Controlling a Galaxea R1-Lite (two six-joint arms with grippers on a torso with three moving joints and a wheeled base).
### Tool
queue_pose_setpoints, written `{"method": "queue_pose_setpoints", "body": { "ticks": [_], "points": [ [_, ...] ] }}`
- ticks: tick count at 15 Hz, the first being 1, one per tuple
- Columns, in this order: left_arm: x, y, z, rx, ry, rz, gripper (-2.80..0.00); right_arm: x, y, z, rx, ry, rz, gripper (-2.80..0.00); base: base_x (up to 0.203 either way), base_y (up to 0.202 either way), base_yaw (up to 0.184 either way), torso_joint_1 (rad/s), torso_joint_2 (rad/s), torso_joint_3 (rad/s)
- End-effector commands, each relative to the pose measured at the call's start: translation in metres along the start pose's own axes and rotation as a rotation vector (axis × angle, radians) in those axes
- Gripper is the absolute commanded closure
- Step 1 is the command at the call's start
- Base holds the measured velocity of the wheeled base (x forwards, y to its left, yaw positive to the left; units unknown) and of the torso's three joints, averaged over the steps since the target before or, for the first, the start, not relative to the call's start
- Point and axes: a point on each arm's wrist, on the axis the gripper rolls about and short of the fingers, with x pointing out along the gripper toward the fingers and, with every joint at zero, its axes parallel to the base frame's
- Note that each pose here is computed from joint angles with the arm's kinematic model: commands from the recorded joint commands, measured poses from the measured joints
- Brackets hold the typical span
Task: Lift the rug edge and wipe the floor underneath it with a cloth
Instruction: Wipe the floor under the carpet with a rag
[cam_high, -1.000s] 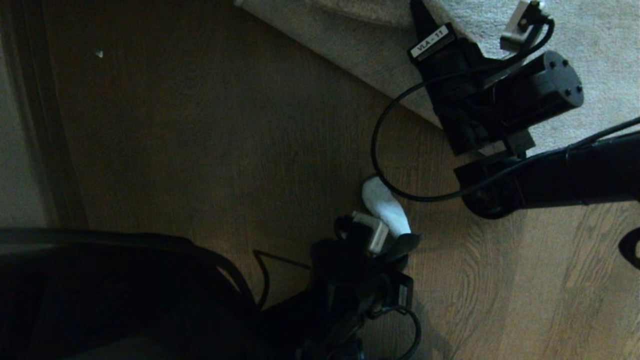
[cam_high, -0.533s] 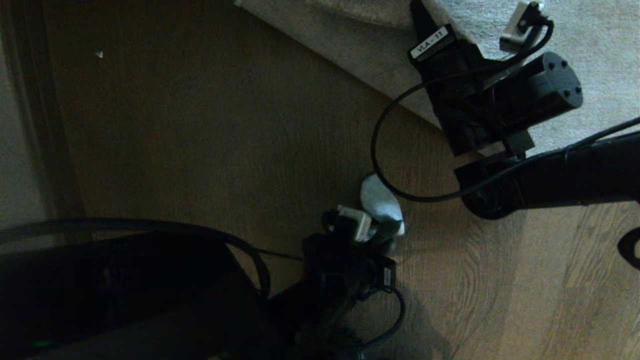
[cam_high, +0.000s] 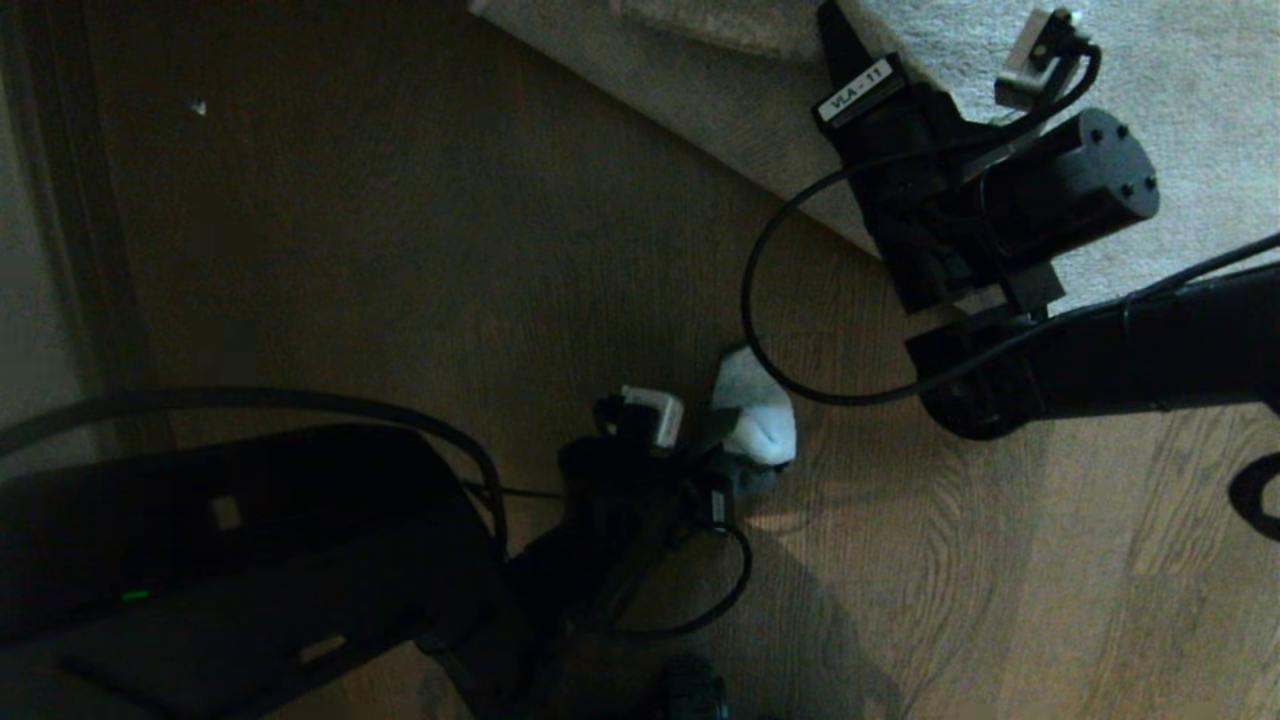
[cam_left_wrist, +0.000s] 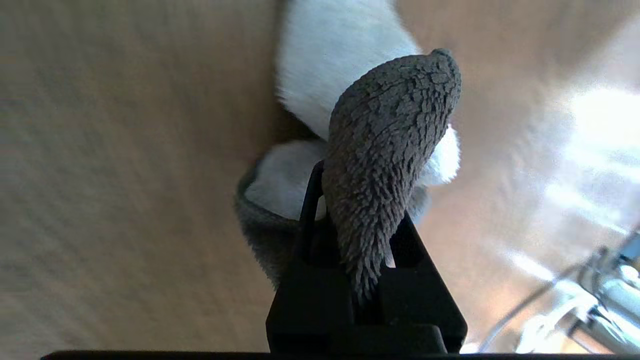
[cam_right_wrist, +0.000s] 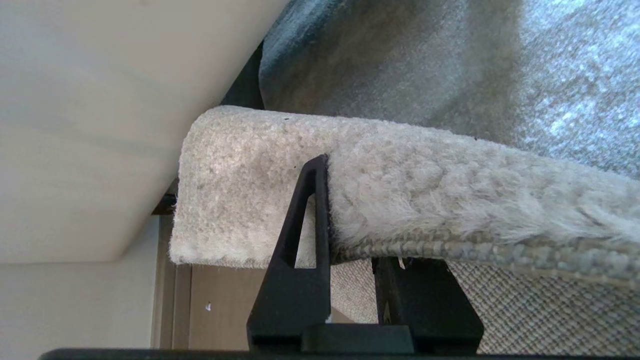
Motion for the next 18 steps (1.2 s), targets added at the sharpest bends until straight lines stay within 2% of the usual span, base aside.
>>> {"method": "queue_pose_setpoints", "body": {
  "ticks": [1, 6, 8, 12, 16, 18],
  "points": [
    [0.001, 0.011, 0.007, -0.006, -0.022, 0.027, 0.0, 0.0, 0.001, -0.001, 0.006, -0.004, 0.004, 0.0, 0.0, 0.0, 0.0, 0.0, 0.0, 0.0],
    [0.001, 0.028, 0.025, -0.016, -0.067, 0.07, 0.0, 0.0, 0.002, -0.001, 0.004, -0.004, 0.006, 0.0, 0.0, 0.0, 0.0, 0.0, 0.0, 0.0],
    [0.0, 0.034, 0.03, 0.021, -0.08, 0.086, 0.0, -0.001, 0.002, -0.004, 0.006, 0.001, 0.005, 0.0, 0.0, 0.0, 0.0, 0.0, 0.0, 0.0],
    [-0.003, 0.034, 0.043, 0.022, -0.122, 0.084, 0.0, -0.002, 0.004, -0.009, 0.014, 0.01, 0.008, 0.0, 0.0, 0.0, 0.0, 0.0, 0.0, 0.0],
    [-0.002, 0.047, 0.051, 0.02, -0.15, 0.114, 0.0, -0.003, 0.003, -0.011, 0.014, 0.009, 0.009, 0.0, 0.0, 0.0, 0.0, 0.0, 0.0, 0.0],
    [-0.002, 0.046, 0.048, 0.02, -0.141, 0.114, 0.0, -0.003, 0.002, -0.012, 0.014, 0.011, 0.009, 0.0, 0.0, 0.0, 0.0, 0.0, 0.0, 0.0]
  ]
}}
